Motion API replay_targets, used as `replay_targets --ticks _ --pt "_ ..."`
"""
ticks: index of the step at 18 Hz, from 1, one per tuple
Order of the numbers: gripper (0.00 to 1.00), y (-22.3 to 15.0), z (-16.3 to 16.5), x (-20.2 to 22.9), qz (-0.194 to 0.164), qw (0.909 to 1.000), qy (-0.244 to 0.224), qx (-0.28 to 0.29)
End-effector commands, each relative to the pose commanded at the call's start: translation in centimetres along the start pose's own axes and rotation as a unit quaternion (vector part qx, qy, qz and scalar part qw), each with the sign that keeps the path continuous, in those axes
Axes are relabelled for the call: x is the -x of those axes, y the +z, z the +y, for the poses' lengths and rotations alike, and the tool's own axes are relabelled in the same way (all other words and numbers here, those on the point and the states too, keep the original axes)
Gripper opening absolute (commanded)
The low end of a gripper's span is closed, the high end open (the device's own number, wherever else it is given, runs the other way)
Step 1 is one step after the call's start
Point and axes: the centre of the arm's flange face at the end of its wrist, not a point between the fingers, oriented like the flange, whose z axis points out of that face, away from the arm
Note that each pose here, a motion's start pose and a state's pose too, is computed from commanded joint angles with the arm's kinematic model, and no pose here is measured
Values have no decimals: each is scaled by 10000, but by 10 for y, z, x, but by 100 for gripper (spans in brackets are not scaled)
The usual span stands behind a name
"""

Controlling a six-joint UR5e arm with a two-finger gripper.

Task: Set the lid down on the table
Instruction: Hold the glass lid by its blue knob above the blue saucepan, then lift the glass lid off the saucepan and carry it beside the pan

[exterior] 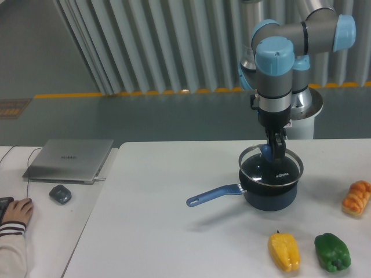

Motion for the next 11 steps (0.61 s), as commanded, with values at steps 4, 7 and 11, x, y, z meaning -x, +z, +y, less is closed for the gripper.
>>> replay_targets --ticks 4,7,11 --pt "56 1 1 1 -1 10000 -31 8" --pt "56 -4 12 6 -49 9999 -129 -5" --pt "56 -9 21 12 -107 9998 -181 22"
